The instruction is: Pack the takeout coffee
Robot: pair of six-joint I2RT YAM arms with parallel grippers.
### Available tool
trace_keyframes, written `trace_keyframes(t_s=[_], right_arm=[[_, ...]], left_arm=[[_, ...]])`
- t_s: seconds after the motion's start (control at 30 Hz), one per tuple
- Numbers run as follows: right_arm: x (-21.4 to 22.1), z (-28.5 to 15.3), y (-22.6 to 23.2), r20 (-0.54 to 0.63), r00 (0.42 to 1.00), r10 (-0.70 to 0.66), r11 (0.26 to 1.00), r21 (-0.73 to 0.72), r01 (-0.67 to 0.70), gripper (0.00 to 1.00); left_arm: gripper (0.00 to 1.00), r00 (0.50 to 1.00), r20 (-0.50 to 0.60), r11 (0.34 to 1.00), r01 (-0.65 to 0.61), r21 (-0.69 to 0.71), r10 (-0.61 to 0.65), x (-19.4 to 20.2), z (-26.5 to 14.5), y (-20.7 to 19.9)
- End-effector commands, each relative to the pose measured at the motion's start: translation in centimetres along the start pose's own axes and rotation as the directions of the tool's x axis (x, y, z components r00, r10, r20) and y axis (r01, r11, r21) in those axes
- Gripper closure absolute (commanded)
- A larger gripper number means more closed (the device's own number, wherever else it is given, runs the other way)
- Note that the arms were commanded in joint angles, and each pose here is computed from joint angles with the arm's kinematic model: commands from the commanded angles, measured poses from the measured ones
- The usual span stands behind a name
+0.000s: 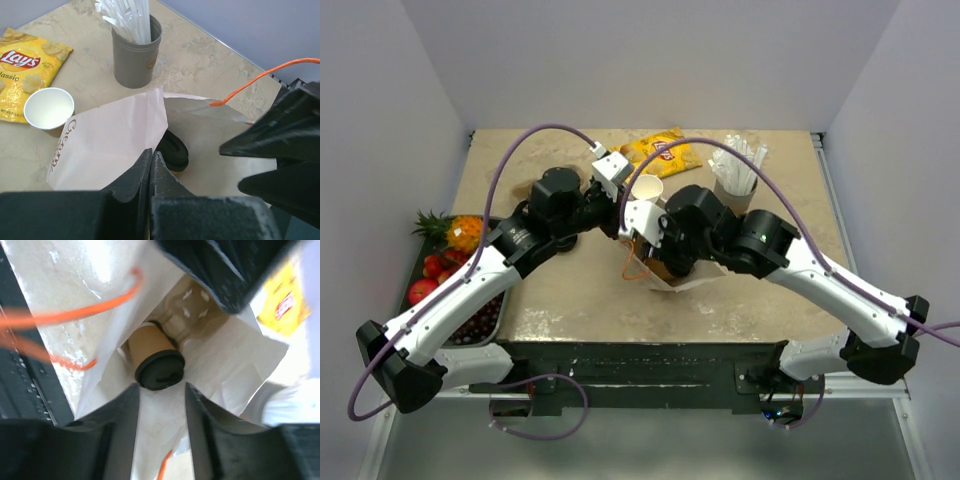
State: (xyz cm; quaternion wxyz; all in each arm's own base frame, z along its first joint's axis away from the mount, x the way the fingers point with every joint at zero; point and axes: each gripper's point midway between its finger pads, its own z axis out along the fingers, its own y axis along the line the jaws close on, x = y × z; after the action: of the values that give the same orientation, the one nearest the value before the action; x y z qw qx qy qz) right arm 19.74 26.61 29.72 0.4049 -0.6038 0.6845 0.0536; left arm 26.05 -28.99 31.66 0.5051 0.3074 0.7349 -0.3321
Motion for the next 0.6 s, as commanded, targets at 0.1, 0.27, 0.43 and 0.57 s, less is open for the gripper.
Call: trace_keyframes(t_s=[0.1,0.27,0.43,0.57], right_arm=[[0.8,2.8,-1.4,-0.074,0.944,0.323,0.944,-0.049,-0.326,0.77],[0.6,4.3,-0.8,-0.115,0.927,0.356,0.928,-0.075,-0.366,0.92],[2.7,4.6,0.7,-0.166,0.898,0.407,0.904,-0.067,-0.422,1.0],[4.8,5.4,0.6,-0.192,0.896,0.4,0.912,-0.013,-0.41,1.0]], left_arm=[[1.0,0.996,0.042,0.993,0.085,-0.078,-0.082,-0.4,-1.5,1.1],[1.0,0.991,0.052,0.985,0.13,-0.11,-0.125,-0.5,-1.5,2.2],[1.0,0.982,0.049,0.973,0.186,-0.133,-0.181,0.1,-1.3,3.4],[1.0,0.982,0.05,0.974,0.188,-0.125,-0.183,0.5,-1.5,3.4]])
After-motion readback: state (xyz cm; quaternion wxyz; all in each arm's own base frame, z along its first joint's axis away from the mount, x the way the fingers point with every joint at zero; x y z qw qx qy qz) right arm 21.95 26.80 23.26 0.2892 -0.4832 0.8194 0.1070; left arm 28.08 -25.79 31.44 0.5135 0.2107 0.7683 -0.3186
